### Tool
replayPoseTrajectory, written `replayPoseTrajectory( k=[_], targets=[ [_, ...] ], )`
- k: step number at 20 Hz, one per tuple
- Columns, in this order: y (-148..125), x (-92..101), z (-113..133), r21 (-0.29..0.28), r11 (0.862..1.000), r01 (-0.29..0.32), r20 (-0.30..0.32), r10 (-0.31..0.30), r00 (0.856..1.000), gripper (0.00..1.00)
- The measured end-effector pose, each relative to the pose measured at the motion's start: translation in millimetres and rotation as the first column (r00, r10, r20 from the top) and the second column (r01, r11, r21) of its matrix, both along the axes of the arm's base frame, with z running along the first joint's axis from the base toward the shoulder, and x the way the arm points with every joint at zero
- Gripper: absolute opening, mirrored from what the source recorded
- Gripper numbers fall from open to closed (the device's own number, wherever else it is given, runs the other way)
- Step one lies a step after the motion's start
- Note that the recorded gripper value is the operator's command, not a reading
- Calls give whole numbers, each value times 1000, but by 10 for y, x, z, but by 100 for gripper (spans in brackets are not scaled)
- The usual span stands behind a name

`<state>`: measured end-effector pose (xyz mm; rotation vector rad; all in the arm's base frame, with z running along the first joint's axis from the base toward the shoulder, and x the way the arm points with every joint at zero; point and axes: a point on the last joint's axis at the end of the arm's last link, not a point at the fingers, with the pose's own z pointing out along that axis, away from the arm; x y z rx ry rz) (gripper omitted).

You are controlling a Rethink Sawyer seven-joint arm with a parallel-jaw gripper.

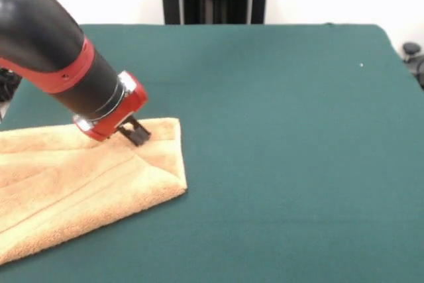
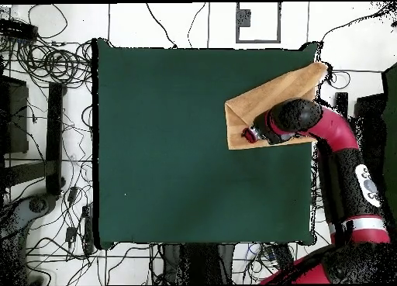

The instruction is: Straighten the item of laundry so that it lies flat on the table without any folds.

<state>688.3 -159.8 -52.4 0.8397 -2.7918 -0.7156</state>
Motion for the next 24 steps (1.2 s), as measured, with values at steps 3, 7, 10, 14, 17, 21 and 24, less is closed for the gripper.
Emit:
replayPoseTrajectory(
  k=[3, 7, 10, 14, 17, 21, 24],
  targets=[
    [56, -36, -18, 31, 999, 10, -14, -10, 1000, 0],
    [141, -95, -36, 67, 998, 17, -31, -14, 999, 0],
    [257, -165, -56, 101, 995, 16, -51, -11, 999, 0],
    [424, -269, -89, 150, 989, 17, -80, -5, 997, 0],
    [590, -387, -117, 189, 982, 10, -108, 11, 994, 0],
    [783, -563, -145, 221, 975, -15, -138, 46, 989, 0],
    [929, -701, -160, 242, 970, -34, -156, 74, 985, 0]
  ],
)
